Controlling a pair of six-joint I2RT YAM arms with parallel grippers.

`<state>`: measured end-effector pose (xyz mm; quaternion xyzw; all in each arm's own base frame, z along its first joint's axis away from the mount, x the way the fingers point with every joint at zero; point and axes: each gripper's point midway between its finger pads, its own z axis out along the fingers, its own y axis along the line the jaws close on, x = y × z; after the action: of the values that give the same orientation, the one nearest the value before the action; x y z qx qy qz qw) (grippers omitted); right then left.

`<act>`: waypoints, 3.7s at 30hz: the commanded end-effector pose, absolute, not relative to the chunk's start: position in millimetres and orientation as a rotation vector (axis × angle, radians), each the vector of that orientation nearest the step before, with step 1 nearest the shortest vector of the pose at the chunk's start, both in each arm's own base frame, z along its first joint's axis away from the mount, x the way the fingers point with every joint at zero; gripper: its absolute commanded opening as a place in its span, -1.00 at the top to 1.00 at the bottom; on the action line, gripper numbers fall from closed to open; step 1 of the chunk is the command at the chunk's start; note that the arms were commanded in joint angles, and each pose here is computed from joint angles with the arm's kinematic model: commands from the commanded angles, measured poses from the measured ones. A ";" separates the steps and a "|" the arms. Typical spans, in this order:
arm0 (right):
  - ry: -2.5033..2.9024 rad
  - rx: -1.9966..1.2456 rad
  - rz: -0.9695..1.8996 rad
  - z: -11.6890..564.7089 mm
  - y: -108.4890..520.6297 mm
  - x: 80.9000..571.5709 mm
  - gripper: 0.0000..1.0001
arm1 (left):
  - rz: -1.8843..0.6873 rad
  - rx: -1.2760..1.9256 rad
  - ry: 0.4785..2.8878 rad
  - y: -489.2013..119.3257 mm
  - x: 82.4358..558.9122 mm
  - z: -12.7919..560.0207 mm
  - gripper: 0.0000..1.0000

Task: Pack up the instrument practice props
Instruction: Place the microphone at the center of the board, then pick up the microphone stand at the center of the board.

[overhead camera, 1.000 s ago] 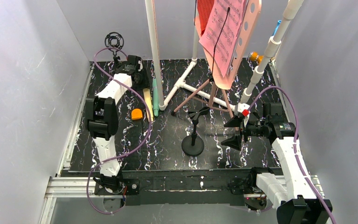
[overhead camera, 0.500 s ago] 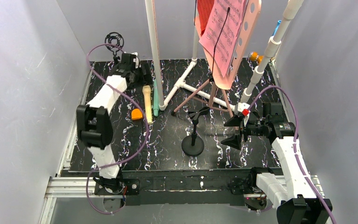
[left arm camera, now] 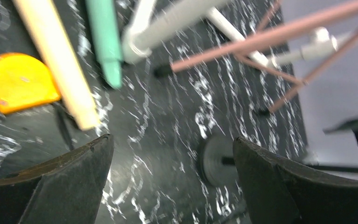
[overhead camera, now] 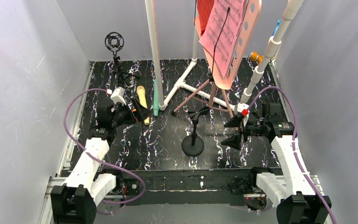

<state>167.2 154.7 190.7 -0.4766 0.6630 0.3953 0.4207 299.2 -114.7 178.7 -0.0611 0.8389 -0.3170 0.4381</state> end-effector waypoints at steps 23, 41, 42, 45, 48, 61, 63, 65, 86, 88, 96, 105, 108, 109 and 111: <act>1.567 -1.247 1.052 172.5 157.3 157.2 -0.97 | -0.825 0.922 1.588 -283.9 185.6 147.6 -0.96; 1.549 -1.243 1.036 169.1 152.7 157.5 -0.97 | -0.824 0.926 1.491 -331.6 194.7 138.3 -0.96; 1.548 -1.244 1.035 169.3 152.7 157.4 -0.97 | -0.821 0.919 1.496 -331.8 195.5 137.0 -0.96; 1.545 -1.242 1.035 169.5 152.7 157.8 -0.97 | -0.820 0.849 1.539 -328.8 199.6 134.2 -0.96; 1.545 -1.242 1.037 169.5 152.7 157.6 -0.97 | -0.825 0.770 1.582 -323.5 203.3 130.7 -0.96; 1.545 -1.239 1.037 169.2 152.4 157.2 -0.97 | -0.910 0.846 1.542 -325.6 182.9 125.7 -0.96; 1.546 -1.239 1.037 169.1 152.4 157.1 -0.97 | -0.875 0.865 1.526 -323.2 184.8 124.4 -0.96; 1.544 -1.238 1.040 169.0 152.7 156.7 -0.97 | -0.821 0.874 1.512 -319.7 189.0 123.3 -0.96; 1.531 -1.247 1.035 169.4 152.9 155.6 -1.00 | -0.889 0.923 1.395 -353.1 192.9 156.0 -0.73; 1.531 -1.246 1.036 169.7 153.0 155.4 -1.00 | -0.902 0.931 1.397 -357.7 192.8 153.5 -0.65; 1.529 -1.247 1.041 170.0 153.2 155.1 -1.00 | -0.972 0.825 1.445 -370.3 200.5 160.2 1.00; 1.516 -1.223 1.114 179.0 158.8 147.0 -1.00 | -1.344 0.480 1.452 -408.6 174.4 249.2 1.00; 1.509 -1.214 1.137 180.6 161.0 144.6 -1.00 | -1.326 0.427 1.455 -417.5 176.3 253.9 1.00; 1.506 -1.208 1.148 181.2 161.9 143.8 -1.00 | -1.321 0.409 1.452 -421.2 175.2 256.7 1.00; 1.507 -1.195 1.170 181.7 163.6 141.8 -1.00 | -1.299 0.356 1.466 -425.2 179.3 256.6 1.00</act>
<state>147.7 157.1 170.8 -0.4907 0.6191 0.4406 0.4264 162.8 -418.5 208.4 0.2355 0.6449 -0.5293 0.4985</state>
